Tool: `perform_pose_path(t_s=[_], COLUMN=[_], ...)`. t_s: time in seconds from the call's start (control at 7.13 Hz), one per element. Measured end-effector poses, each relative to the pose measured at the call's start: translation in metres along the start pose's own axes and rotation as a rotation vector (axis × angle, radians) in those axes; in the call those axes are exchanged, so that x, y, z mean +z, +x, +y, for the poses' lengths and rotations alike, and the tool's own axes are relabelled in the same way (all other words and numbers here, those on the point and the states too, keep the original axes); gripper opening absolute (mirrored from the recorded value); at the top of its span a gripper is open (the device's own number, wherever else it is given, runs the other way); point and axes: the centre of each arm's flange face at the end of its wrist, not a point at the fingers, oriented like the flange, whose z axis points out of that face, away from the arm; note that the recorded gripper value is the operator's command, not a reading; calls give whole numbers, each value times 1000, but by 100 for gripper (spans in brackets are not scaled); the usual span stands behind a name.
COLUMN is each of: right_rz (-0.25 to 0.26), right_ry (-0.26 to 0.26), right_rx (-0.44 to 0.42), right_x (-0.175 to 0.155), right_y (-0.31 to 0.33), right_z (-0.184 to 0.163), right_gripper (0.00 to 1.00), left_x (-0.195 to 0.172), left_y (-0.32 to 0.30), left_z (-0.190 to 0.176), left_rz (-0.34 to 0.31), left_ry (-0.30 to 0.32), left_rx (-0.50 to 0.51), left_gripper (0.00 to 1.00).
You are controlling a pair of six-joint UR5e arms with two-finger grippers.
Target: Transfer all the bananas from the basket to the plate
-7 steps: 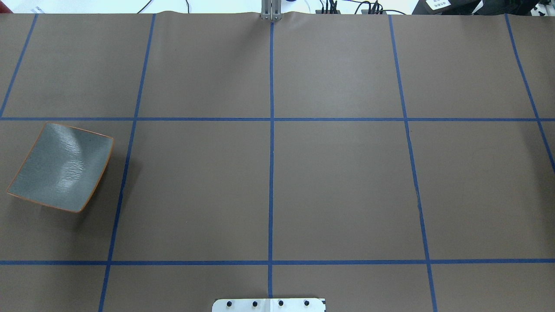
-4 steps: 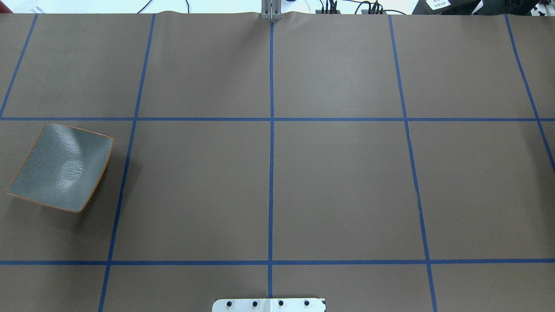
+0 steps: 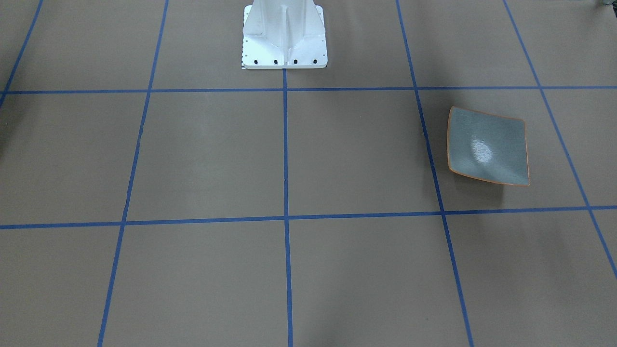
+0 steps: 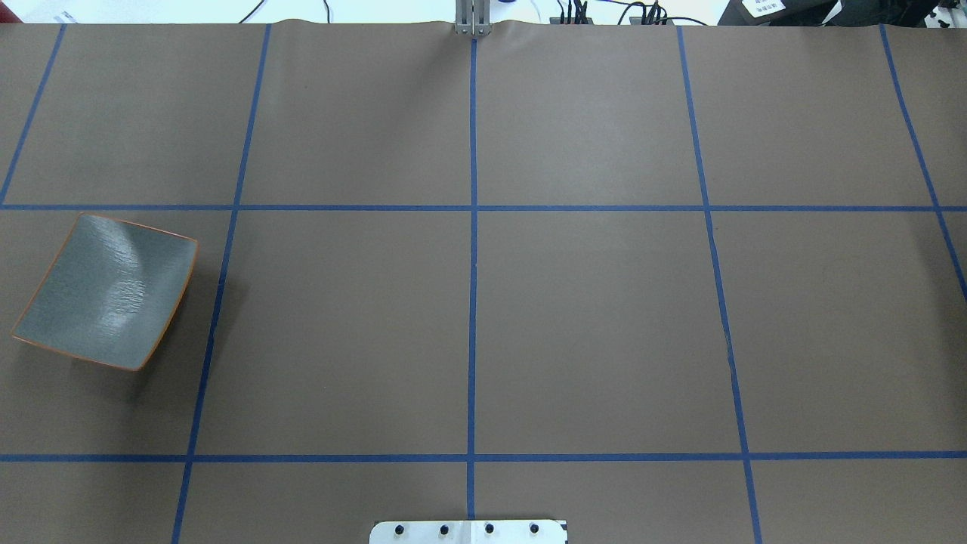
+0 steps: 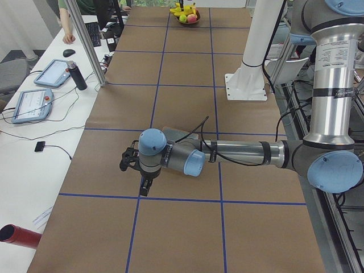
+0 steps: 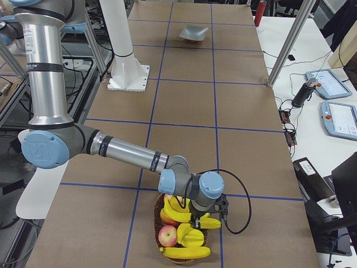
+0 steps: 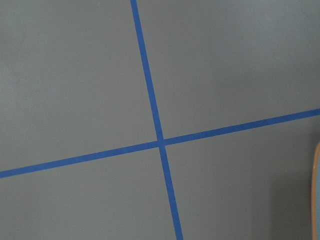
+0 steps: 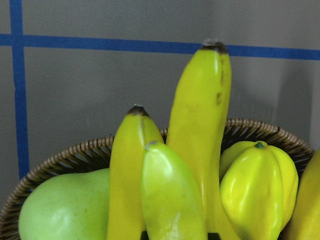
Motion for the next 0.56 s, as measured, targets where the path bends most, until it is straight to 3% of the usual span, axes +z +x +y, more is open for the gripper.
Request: perform_pose_path(t_s=[0.56], right_rz=[-3], right_ry=[14], right_rx=[-61], right_x=[-9], right_y=[-5], right_z=[1], right_gripper=[0], left_x=[-1], left_y=[1], left_z=[0], left_rz=[0], left_ry=[1], left_rx=[-2], left_gripper=[100])
